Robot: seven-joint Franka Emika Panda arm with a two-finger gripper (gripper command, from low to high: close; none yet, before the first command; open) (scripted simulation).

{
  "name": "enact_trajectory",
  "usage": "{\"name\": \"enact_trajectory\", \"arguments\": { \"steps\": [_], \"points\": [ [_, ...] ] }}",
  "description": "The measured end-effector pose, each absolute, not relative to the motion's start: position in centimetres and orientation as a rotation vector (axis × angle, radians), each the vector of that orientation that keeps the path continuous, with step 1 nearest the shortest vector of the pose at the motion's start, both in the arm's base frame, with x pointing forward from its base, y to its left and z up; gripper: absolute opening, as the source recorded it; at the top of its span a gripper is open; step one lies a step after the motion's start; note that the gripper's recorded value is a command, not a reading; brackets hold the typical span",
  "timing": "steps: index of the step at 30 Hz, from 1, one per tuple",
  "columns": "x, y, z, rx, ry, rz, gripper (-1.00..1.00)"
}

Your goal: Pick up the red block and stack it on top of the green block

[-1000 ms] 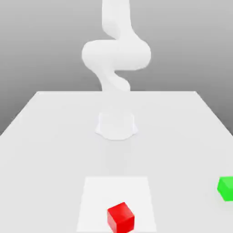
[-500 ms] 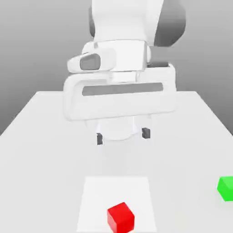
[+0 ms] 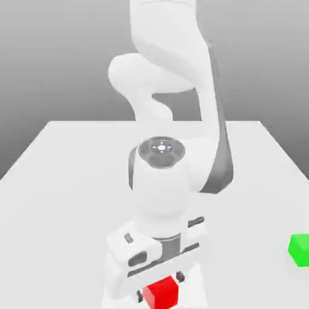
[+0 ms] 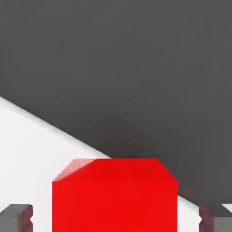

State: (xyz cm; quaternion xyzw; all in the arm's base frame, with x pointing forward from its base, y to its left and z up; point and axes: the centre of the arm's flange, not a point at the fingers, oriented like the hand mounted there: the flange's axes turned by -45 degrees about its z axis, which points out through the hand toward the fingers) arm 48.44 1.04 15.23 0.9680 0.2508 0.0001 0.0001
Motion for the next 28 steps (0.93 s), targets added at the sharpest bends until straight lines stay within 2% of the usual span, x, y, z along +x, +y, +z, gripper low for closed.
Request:
{"name": "enact_trajectory", "arguments": {
  "steps": [4,9,15,20,22,24,25,28],
  "points": [
    [48.4,1.0,15.0,3.041,0.788,-0.001,-1.0],
    [48.4,1.7,20.4,3.037,0.808,-0.002,-1.0],
    [45.9,16.6,22.4,2.901,1.232,-0.007,-1.0],
    [39.6,29.1,23.7,2.71,1.599,-0.005,-1.0],
    [37.3,32.9,22.0,2.638,1.708,-0.002,-1.0],
    [36.6,33.8,19.5,2.618,1.736,-0.001,-1.0],
    [36.4,34.0,18.6,2.615,1.741,-0.001,1.0],
    [36.4,34.0,18.6,2.615,1.741,-0.001,1.0]
  ]
}}
